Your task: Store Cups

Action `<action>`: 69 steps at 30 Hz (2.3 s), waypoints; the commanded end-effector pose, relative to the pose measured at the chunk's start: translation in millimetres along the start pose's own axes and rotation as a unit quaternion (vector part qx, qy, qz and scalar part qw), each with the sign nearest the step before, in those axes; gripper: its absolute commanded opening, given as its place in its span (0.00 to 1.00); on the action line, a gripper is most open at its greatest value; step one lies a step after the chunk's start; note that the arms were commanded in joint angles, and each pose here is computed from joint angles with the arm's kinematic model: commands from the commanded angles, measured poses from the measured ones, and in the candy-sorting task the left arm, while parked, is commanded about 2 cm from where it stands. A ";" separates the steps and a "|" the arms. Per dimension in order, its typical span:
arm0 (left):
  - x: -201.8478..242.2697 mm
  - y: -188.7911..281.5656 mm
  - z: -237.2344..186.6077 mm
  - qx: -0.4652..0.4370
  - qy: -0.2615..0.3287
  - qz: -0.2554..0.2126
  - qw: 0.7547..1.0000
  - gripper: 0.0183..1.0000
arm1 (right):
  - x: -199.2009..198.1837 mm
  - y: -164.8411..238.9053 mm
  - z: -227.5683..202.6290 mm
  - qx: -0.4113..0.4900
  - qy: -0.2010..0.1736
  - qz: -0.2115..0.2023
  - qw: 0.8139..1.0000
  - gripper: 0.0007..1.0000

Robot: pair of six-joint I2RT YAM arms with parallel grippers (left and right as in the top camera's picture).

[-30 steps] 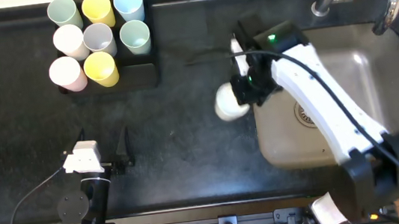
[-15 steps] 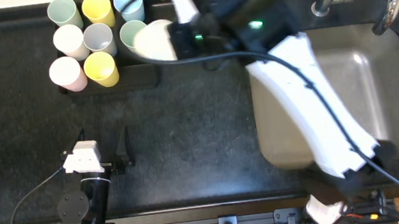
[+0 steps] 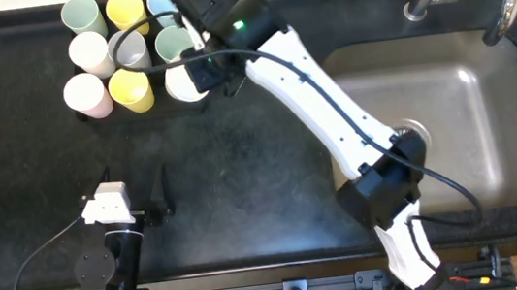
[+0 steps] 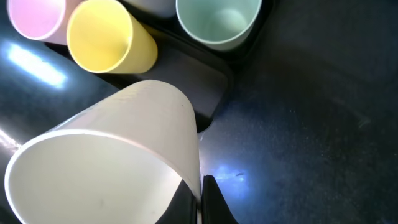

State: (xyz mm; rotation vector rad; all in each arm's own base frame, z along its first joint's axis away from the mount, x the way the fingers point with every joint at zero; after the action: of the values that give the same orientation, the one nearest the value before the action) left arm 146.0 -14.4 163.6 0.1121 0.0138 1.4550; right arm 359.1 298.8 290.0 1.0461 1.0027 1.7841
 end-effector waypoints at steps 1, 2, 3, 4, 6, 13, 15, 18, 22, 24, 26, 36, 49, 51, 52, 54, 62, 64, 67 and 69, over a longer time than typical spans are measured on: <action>-1.1 0.6 0.3 -0.003 -0.011 -0.003 1.000 1.00 | 12.3 2.7 2.7 -0.030 -0.001 -0.013 0.999 0.04; -1.1 0.6 0.3 -0.003 -0.011 -0.003 1.000 1.00 | 12.9 0.8 3.6 -0.034 -0.003 -0.019 0.999 0.04; -1.1 0.6 0.3 -0.003 -0.011 -0.003 1.000 1.00 | 13.7 -0.6 4.2 -0.038 -0.003 -0.022 0.999 0.04; -1.1 0.6 0.3 -0.003 -0.011 -0.003 1.000 1.00 | 14.2 -3.5 5.1 -0.041 -0.002 -0.025 0.999 0.04; -1.1 0.6 0.3 -0.003 -0.011 -0.003 1.000 1.00 | 14.6 -9.3 6.5 -0.041 -0.004 -0.025 0.999 0.04; -1.1 0.6 0.3 -0.003 -0.011 -0.003 1.000 1.00 | 10.3 -36.7 7.6 -0.027 -0.016 -0.044 0.999 0.04; -1.1 0.6 0.3 -0.003 -0.011 -0.003 1.000 1.00 | 9.4 -45.1 7.5 -0.021 -0.016 -0.047 0.999 0.04; -1.1 0.6 0.3 -0.003 -0.011 -0.003 1.000 1.00 | 8.3 -56.4 7.9 -0.016 -0.016 -0.049 0.999 0.04; -1.1 0.6 0.3 -0.003 -0.011 -0.003 1.000 1.00 | 8.0 -68.1 10.1 -0.017 -0.016 -0.049 0.999 0.04; -1.1 0.6 0.3 -0.003 -0.011 -0.003 1.000 1.00 | 8.3 -72.9 11.7 -0.021 -0.017 -0.047 0.999 0.04; -1.1 0.6 0.3 -0.003 -0.011 -0.003 1.000 1.00 | 8.3 -75.3 13.3 -0.026 -0.020 -0.048 0.998 0.04; -1.1 0.6 0.3 -0.003 -0.011 -0.003 1.000 1.00 | 4.6 -84.7 11.6 -0.020 -0.024 -0.064 0.997 0.04; -1.1 0.6 0.3 -0.003 -0.011 -0.003 1.000 1.00 | 0.9 -99.2 9.5 -0.010 -0.026 -0.076 0.997 0.04; -1.1 0.6 0.3 -0.003 -0.011 -0.003 1.000 1.00 | 0.6 -100.8 8.8 -0.008 -0.026 -0.076 0.997 0.04; -1.1 0.6 0.3 -0.003 -0.011 -0.003 1.000 1.00 | 0.6 -100.8 8.7 -0.008 -0.026 -0.076 0.997 0.04; -1.1 0.6 0.3 -0.003 -0.011 -0.003 1.000 1.00 | 0.6 -100.8 8.8 -0.008 -0.026 -0.076 0.997 0.04; -1.1 0.6 0.3 -0.003 -0.011 -0.003 1.000 1.00 | 0.8 -101.0 8.4 -0.007 -0.026 -0.075 0.997 0.05; -1.1 0.6 0.3 -0.003 -0.011 -0.003 1.000 1.00 | 1.9 -101.1 8.0 -0.004 -0.025 -0.070 0.997 0.06; -1.1 0.6 0.3 -0.003 -0.011 -0.003 1.000 1.00 | 2.8 -101.2 7.6 -0.002 -0.025 -0.064 0.998 0.11; -1.1 0.6 0.3 -0.003 -0.011 -0.003 1.000 1.00 | 2.6 -101.2 7.7 -0.001 -0.023 -0.064 0.998 0.14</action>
State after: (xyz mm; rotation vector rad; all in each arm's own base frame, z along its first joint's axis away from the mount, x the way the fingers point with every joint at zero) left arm 146.0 -14.4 163.7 0.1118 0.0135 1.4551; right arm 390.2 334.9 195.9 0.9904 1.0351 1.6268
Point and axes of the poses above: each gripper's point midway between its finger pads, its own y axis back along the fingers, its own x axis along the line the jaws close on, z = x × y, the point moved 10 cm from there along y, back along the fingers, and after that the axes turned 9 degrees about -y, right-handed, at the moved point
